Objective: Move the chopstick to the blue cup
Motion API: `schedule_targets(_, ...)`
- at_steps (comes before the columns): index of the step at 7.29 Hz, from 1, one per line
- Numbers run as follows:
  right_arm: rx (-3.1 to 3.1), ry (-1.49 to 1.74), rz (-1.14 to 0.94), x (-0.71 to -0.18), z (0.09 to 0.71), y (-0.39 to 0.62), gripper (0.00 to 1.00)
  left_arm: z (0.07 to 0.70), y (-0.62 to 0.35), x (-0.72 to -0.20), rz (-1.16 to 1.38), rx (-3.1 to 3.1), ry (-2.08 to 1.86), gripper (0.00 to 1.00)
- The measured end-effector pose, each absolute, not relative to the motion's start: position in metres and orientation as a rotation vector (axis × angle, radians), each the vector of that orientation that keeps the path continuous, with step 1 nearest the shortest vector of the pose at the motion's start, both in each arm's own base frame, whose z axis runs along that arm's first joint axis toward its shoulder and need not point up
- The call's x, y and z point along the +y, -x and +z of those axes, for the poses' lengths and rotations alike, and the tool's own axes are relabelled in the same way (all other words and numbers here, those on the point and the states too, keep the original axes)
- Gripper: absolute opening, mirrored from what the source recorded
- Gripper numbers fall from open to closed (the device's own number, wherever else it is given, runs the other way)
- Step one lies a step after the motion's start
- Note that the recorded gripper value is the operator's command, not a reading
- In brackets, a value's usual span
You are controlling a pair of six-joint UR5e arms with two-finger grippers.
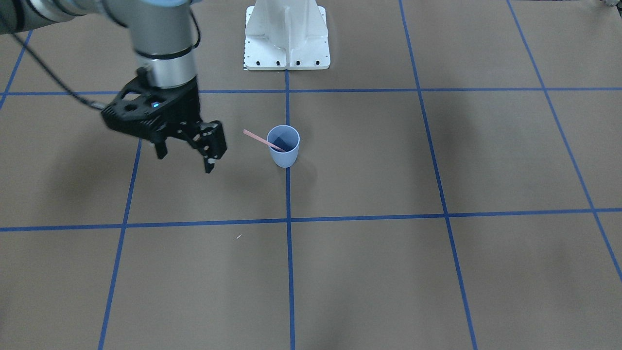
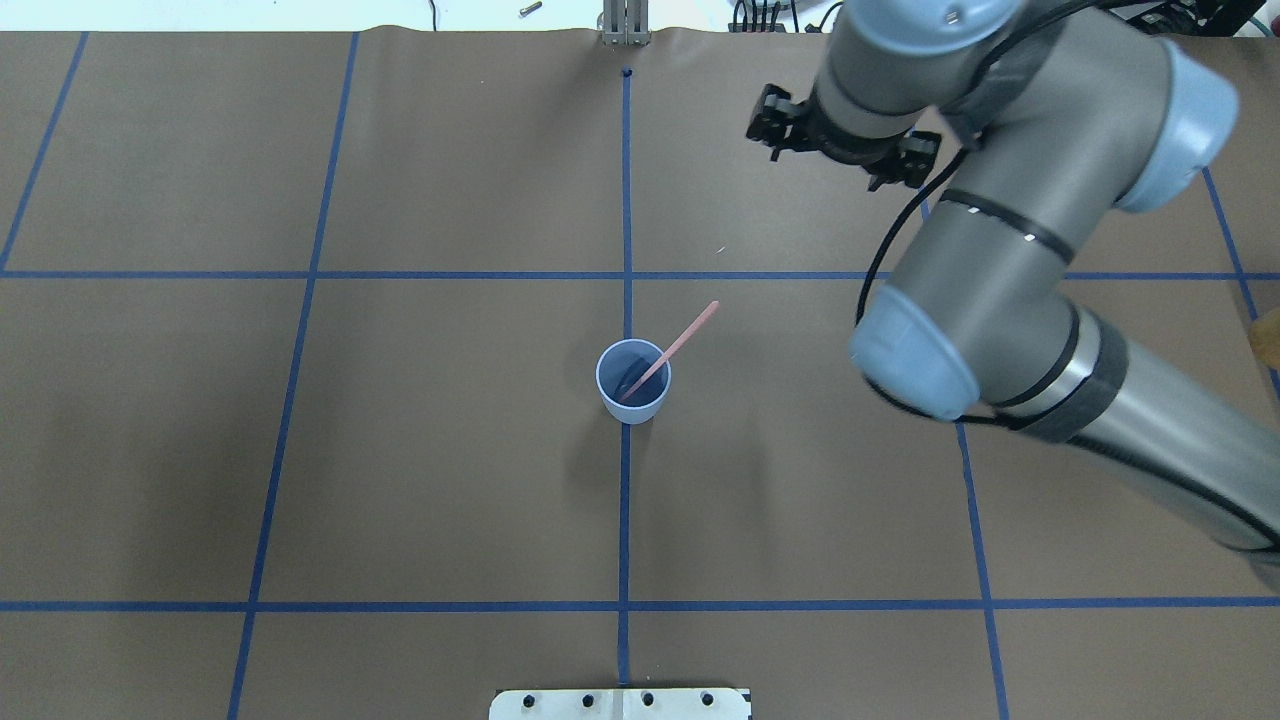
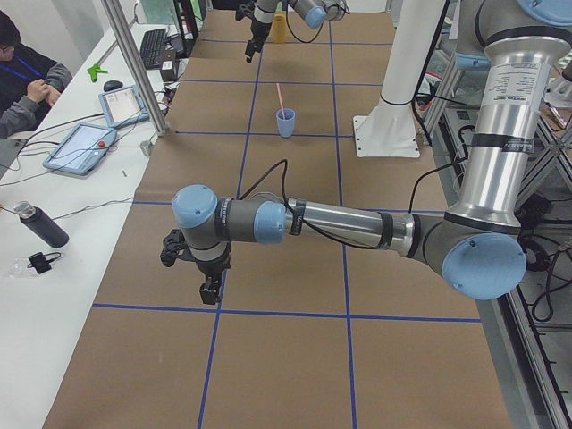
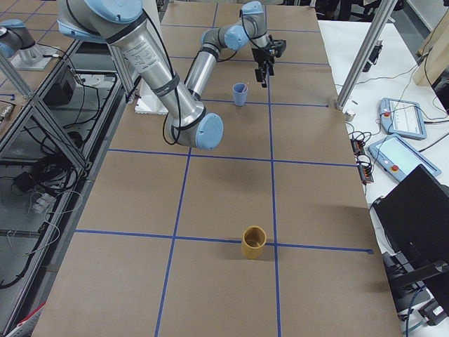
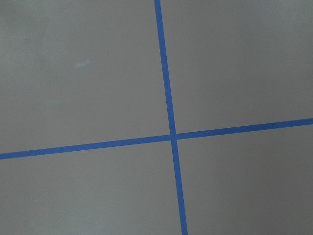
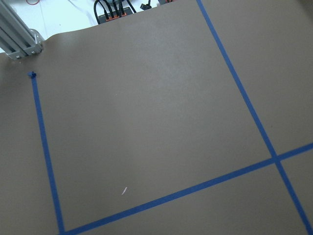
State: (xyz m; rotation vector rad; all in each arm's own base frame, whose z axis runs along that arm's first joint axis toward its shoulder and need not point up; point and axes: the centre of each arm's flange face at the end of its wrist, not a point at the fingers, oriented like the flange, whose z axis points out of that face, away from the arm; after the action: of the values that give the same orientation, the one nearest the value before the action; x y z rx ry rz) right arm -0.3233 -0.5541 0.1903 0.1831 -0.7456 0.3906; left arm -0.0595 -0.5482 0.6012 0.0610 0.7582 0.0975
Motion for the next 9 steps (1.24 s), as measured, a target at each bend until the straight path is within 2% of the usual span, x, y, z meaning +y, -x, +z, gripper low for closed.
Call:
schedule_targets(2,-0.735,-0.176,0.205,-0.607,0.288,0.208,1.0,0.6,0.058,-0.54,0.096,0.801,-0.063,0.99)
schedule_targets(4,-0.694,-0.161,0.073,-0.613,0.387,0.105,1.0,0.587,0.058,-0.535,0.106,0.806,-0.09,0.99)
schedule_targets(7,-0.699,-0.099,-0.091,-0.549,0.53,-0.005,1.0,0.582,0.06,-0.526,0.109,0.809,-0.105,0.99)
schedule_targets(9,-0.709,-0.073,-0.096,-0.498,0.592,-0.032,1.0,0.588,0.062,-0.502,0.108,0.803,-0.114,0.99)
